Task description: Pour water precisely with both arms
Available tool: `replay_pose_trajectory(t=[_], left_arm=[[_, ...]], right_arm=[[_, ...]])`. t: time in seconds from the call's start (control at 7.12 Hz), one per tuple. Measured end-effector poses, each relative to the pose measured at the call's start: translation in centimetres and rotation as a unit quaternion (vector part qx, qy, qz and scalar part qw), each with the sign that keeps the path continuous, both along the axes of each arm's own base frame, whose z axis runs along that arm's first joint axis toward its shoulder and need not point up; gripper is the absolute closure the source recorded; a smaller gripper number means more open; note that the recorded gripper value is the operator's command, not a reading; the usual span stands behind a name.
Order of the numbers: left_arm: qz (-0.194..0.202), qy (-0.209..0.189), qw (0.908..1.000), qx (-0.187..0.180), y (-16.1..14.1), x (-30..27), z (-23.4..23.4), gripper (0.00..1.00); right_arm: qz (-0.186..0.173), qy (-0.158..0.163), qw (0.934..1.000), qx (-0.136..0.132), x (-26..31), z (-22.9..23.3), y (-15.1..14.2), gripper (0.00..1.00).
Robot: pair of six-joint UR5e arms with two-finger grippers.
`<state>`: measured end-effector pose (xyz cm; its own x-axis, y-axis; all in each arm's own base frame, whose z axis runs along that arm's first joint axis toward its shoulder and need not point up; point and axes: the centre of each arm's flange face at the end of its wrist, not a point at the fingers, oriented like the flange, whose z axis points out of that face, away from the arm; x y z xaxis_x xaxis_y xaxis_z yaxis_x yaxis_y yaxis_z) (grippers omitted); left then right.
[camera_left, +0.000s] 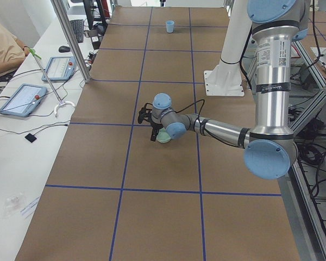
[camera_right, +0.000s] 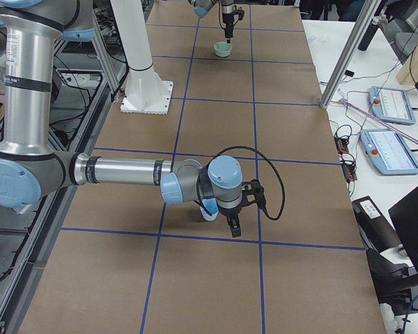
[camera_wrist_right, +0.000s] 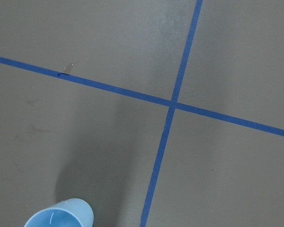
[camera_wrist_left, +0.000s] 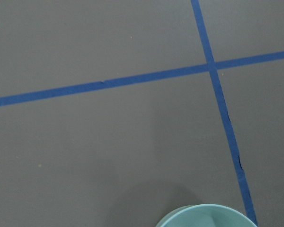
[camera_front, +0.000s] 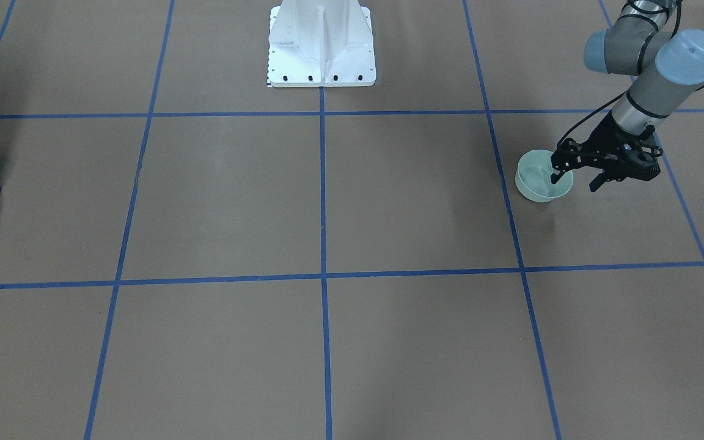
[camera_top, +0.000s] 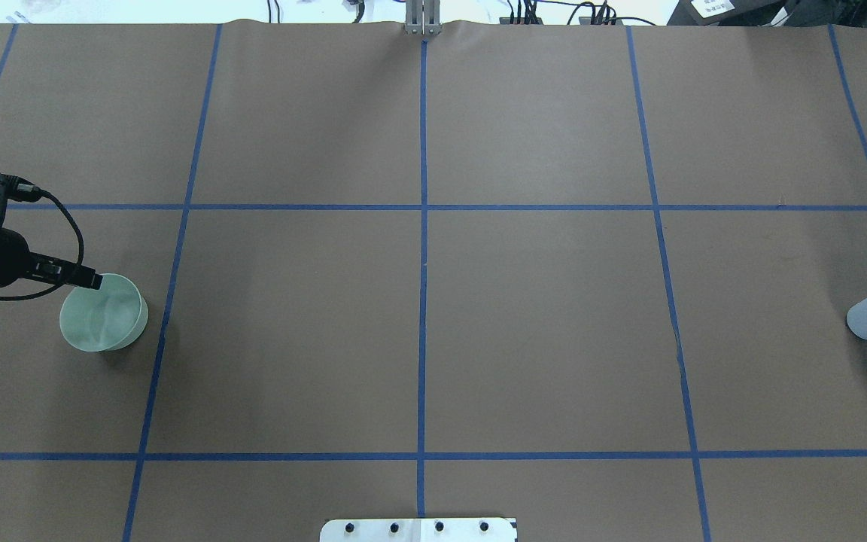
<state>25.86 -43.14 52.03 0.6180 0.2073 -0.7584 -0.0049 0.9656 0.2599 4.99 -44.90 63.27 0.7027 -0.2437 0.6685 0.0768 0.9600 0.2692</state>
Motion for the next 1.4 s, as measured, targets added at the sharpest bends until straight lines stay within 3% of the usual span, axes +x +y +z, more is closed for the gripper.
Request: replay_pose_trajectory(t=[0.7, 0.84, 1.12, 1.4], left_arm=[[0.019, -0.009, 0.9998, -0.005, 1.3, 1.2, 1.2, 0.58], [0.023, -0.009, 0.9997, -0.006, 1.5, 1.4, 1.4, 0.64], [0.026, -0.010, 0.9996, -0.007, 1.7, 1.6, 1.5, 1.00], [0.027, -0.003, 0.9996, -0.001, 1.8, 1.6, 0.5, 1.00]], right_arm=[[0.000, 0.001, 1.0000, 0.000, 0.0, 0.0, 0.0, 0.00], [0.000, 0.001, 1.0000, 0.000, 0.0, 0.1, 0.1, 0.00], [0.000, 0.000, 1.0000, 0.000, 0.0, 0.1, 0.1, 0.00], [-0.001, 0.000, 1.0000, -0.001, 0.0, 0.1, 0.3, 0.00]])
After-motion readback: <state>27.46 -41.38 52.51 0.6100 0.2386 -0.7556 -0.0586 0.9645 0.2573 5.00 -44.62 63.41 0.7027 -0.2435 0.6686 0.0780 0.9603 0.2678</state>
